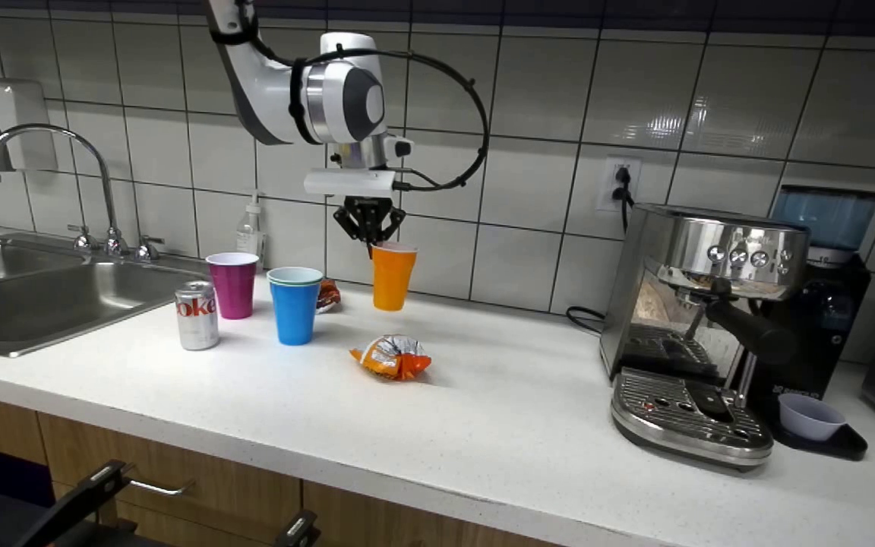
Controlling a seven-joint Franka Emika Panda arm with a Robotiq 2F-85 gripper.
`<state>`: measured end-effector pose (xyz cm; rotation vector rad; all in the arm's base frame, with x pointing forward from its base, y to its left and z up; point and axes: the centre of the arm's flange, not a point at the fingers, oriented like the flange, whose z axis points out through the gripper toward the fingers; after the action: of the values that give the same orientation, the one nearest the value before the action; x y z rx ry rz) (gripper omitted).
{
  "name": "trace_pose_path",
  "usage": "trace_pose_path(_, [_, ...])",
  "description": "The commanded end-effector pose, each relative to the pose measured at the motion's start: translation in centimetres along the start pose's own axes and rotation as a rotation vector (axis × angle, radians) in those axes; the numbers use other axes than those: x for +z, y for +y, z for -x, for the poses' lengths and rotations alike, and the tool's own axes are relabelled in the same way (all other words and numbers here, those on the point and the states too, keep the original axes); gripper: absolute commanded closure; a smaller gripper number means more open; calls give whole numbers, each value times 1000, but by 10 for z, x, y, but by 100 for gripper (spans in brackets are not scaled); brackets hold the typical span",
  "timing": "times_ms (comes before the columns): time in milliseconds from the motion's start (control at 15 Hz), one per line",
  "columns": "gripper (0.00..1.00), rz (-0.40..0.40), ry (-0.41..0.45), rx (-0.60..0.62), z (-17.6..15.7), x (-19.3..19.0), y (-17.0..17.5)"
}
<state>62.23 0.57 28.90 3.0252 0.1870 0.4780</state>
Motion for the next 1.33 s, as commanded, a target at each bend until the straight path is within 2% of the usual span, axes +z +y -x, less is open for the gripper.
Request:
trace_pose_path(0, [99,-10,36,-27,19,-24,3])
trace_pose_path(600, [99,-21,137,-83,43,-66,-2])
trace_pose_path(1267, [99,-60,195,-177,65,-108,-20])
